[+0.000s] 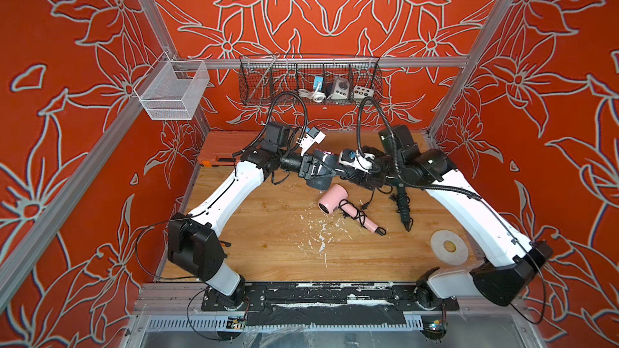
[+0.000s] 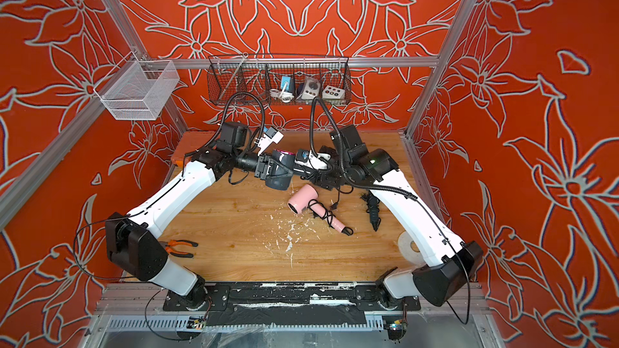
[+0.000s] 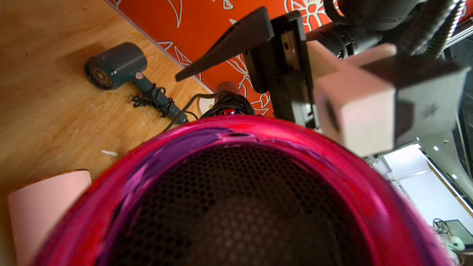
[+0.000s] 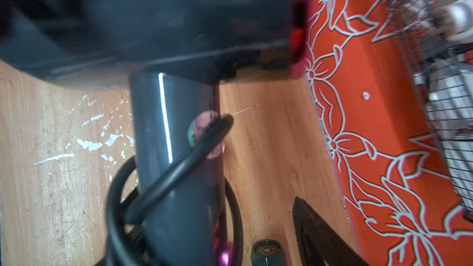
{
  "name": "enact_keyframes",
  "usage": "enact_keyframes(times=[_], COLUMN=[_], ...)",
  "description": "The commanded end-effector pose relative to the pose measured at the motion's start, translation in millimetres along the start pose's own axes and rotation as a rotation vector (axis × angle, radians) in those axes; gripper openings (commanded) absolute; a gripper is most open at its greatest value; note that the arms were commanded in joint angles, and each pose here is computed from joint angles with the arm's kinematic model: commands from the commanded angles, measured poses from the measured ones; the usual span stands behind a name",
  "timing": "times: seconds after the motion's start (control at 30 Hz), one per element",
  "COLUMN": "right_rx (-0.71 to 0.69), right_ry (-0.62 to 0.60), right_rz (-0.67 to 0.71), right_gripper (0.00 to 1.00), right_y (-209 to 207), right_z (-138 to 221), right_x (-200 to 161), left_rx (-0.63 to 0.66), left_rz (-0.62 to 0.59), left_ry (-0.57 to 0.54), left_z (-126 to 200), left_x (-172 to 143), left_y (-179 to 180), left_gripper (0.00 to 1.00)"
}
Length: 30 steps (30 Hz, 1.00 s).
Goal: Wrap the cord around the hair dryer
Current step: Adjust the hair dryer, then wrap the power cord around the hair dryer.
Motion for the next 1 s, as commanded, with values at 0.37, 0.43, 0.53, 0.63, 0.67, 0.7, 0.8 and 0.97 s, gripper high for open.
enact_keyframes(times=[0.37, 0.43, 0.53, 0.63, 0.67, 0.7, 0.8, 0.97], right_rx=[-0.200, -0.206, -0.214, -0.201, -0.188, -0.174, -0.160, -0.134], right_ry=[-0.356, -0.384, -0.452, -0.492, -0.497, -0.503, -0.538, -0.612], right_rz=[-0.262, -0.307, -0.364, -0.423, -0.447, -0.464, -0.503, -0.539], right_gripper=[0.99, 0.98, 0.98, 0.98, 0.97, 0.97, 0.95, 0.91], right_y=[-24, -21, -15, -9, -8, -7, -6, -13], right_z=[104, 105, 108, 95, 87, 79, 55, 14], right_x=[-8, -19, -34, -52, -60, -66, -85, -111], left_rx=[0.011, 0.025, 0.046, 0.043, 0.042, 0.038, 0.029, 0.019], left_rz=[-0.085, -0.083, -0.087, -0.100, -0.105, -0.111, -0.131, -0.157], left_ry=[-0.180, -0.200, -0.227, -0.245, -0.251, -0.257, -0.270, -0.285], left_z=[53, 60, 69, 73, 74, 74, 77, 81], left_x=[46, 50, 56, 63, 65, 67, 72, 78], left_y=[-38, -36, -36, -40, -42, -45, -54, -70], left_gripper=[0.00, 0.00, 0.00, 0.00, 0.00, 0.00, 0.00, 0.00])
Point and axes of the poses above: each gripper's point midway between its finger pads, its own z axis back along the fingers, its own y axis along the line the jaws close on, x = y × z, the point moved 9 cm from there along z, back along the fingers, and after that the axes turned 8 degrees about -z, right-handed, at the moved point
